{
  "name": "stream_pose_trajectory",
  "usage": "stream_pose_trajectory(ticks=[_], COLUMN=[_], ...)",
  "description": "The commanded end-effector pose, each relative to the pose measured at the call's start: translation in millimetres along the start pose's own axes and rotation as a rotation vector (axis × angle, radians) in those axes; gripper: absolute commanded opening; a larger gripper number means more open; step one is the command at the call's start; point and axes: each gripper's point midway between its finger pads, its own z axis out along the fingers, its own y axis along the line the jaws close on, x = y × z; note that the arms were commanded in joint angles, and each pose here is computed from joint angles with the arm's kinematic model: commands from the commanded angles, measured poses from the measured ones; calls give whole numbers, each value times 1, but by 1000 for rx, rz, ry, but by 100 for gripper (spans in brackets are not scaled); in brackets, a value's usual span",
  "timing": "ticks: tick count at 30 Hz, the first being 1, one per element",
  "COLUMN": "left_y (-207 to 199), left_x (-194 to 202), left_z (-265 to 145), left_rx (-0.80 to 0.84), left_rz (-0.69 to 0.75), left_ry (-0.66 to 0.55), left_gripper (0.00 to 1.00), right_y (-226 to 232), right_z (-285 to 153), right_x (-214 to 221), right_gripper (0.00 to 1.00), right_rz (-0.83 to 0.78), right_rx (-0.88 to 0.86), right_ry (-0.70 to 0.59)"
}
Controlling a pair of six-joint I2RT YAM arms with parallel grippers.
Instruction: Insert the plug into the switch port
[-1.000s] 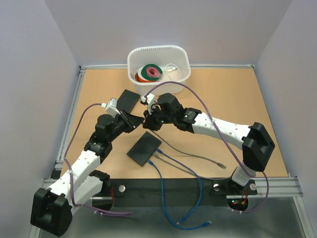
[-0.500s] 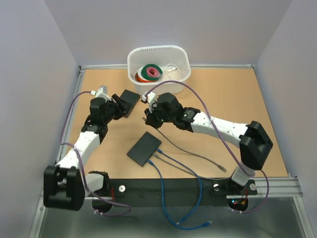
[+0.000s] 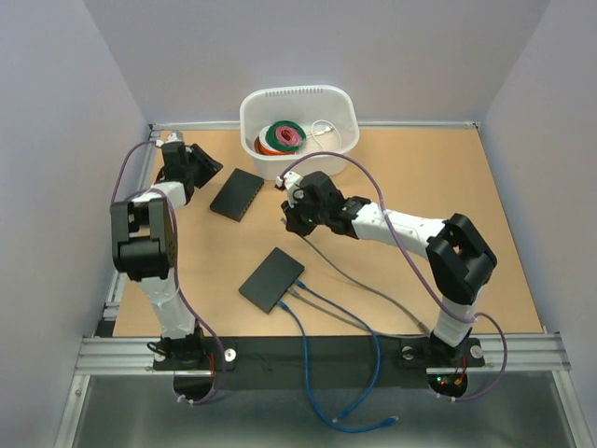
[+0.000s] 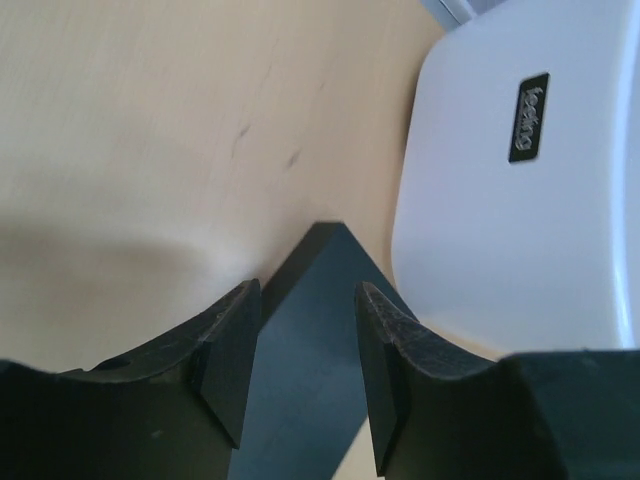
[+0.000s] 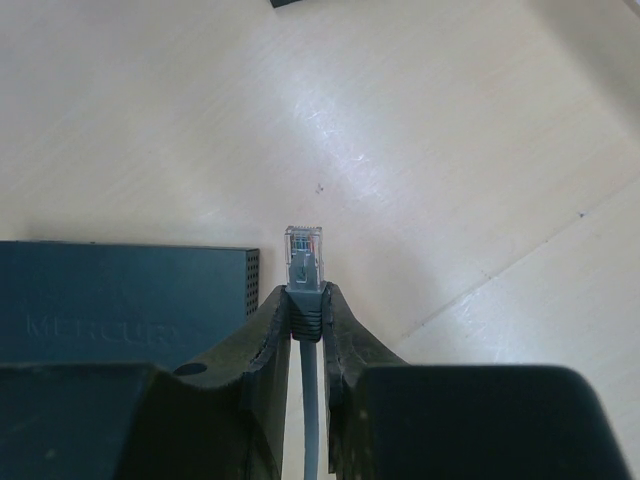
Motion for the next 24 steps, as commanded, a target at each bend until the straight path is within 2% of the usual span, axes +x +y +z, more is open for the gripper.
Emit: stream_pose_trajectory(ticks=[1,8,11,20,24], left_y=[-6,11,17,-12,-10], left_x=[-12,6,25,79,104], left_z=[30,41,39,13,0], left_rx=[58,43,54,150,173], left_rz=[12,-26,-59,-60,-85], left_ry=[8,61,101,170,207], left_gripper=[52,52,52,51,51], right_y=[-1,-18,-19,-18,-17], right_z=[0,-7,-10,0,12], right_x=[-7,-3,-4,10,5], right_gripper=[1,0,0,0,0], right_rz=[-14,-6,3,36,40], right_rx=[2,39,43,33,13], right_ry=[-49,-46,-52,-15,-14])
